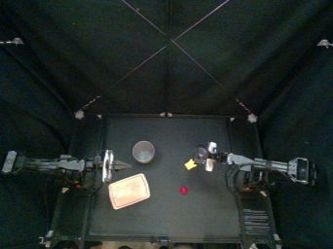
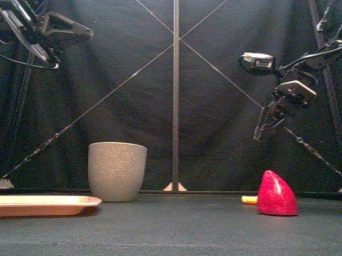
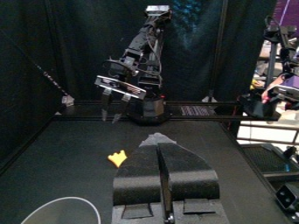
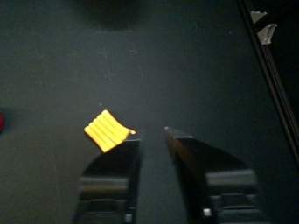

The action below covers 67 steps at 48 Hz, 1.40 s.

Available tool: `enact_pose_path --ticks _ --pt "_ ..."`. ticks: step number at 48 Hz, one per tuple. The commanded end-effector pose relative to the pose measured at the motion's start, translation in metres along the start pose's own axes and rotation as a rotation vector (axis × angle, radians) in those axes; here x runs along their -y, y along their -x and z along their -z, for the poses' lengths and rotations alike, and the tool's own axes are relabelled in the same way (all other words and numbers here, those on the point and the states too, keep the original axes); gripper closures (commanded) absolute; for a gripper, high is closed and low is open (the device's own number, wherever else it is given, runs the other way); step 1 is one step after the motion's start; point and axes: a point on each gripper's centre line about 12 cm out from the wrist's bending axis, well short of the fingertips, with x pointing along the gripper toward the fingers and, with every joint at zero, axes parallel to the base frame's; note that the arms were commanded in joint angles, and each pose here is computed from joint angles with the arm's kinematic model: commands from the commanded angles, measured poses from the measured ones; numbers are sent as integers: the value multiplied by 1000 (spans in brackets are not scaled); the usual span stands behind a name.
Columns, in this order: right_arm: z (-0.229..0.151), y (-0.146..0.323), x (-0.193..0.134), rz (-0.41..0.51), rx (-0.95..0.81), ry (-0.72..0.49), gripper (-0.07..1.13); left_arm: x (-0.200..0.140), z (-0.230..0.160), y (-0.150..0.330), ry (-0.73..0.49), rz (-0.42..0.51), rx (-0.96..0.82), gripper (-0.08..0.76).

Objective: Pick the fries then place it on the pink plate
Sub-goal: Pick the fries

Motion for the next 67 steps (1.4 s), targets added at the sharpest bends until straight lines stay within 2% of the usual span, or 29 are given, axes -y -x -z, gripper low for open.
enact_pose_path --ticks 1,8,17,23,32,38,44,52,67 --pt "-9 -2 0 -6 20 -25 -28 -1 -6 -2 -3 -5 18 660" --pt "-7 -19 -10 -47 6 -30 3 -3 -4 -2 -6 -14 15 660" --pt "3 -47 -43 -140 -99 -8 3 -6 -3 -1 -4 -30 11 660" --pt "7 -60 -64 -202 -219 -55 3 -7 0 -1 -2 -34 4 660" --pt "3 -54 -77 -274 -409 -27 3 -7 0 -1 -2 -34 4 660" --pt "-8 -47 -78 -323 -414 16 3 -7 3 0 -2 -34 -3 660" --pt "-10 -52 -66 -331 -405 93 3 -7 10 2 -2 -34 -19 660" --pt "-1 -67 -46 -356 -459 207 3 -7 12 2 4 -35 -26 660" --pt "-7 -101 -20 -364 -466 307 3 -7 16 3 4 -35 -35 660"
